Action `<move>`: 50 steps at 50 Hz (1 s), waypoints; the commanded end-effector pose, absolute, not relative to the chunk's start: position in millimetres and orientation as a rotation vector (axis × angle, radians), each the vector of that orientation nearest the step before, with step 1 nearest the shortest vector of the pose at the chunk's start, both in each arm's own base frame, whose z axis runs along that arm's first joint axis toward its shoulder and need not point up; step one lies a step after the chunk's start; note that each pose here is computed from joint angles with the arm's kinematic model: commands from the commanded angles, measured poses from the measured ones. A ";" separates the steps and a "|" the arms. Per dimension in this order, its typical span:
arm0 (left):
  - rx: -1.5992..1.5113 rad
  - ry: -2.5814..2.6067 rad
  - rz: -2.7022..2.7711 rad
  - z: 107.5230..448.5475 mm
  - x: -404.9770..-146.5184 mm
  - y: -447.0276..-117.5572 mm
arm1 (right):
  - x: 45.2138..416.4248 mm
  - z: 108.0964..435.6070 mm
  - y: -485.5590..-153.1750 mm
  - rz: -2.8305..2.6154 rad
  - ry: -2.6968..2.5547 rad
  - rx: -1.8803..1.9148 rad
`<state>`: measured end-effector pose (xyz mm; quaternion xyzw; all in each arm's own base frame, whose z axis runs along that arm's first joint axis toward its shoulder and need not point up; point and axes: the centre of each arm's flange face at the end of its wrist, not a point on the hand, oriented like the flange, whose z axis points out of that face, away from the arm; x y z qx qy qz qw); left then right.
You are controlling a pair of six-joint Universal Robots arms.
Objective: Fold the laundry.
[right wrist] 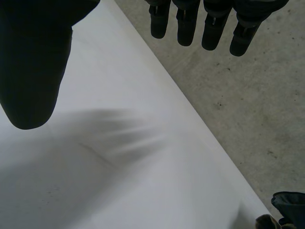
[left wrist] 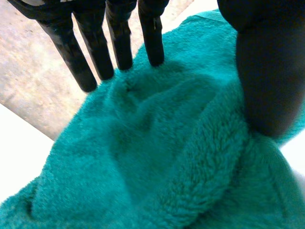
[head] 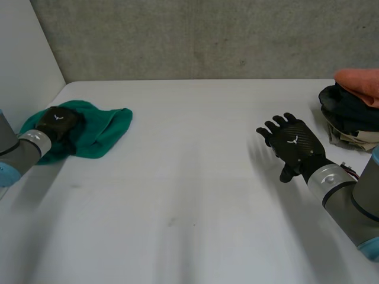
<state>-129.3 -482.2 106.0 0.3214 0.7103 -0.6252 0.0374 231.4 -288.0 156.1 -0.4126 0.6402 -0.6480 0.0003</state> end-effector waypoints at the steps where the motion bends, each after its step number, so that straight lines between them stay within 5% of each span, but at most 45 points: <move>1: 0.945 2.115 -2.011 110.0 -134.0 -489.6 | 231.8 149.6 -287.7 -2.010 2.028 -1.296; 13: 0.887 2.094 -2.070 124.3 -153.4 -485.9 | 231.4 146.2 -287.7 -2.000 2.040 -1.295; 20: 0.827 2.022 -2.378 224.3 -209.4 -445.6 | 230.9 148.9 -290.0 -2.020 2.048 -1.272; 25: 0.749 1.922 -2.750 316.2 -256.7 -388.9 | 227.5 153.6 -293.5 -2.055 2.077 -1.241; 30: 0.701 1.822 -2.999 372.9 -282.5 -341.0 | 222.7 159.9 -296.7 -2.095 2.103 -1.212; 39: 0.902 1.865 -3.139 379.7 -344.5 -274.3 | 202.8 176.3 -310.9 -2.160 2.143 -1.052; 50: 0.898 2.146 -2.895 318.7 -353.0 -271.2 | 193.8 184.2 -319.9 -2.137 2.158 -0.895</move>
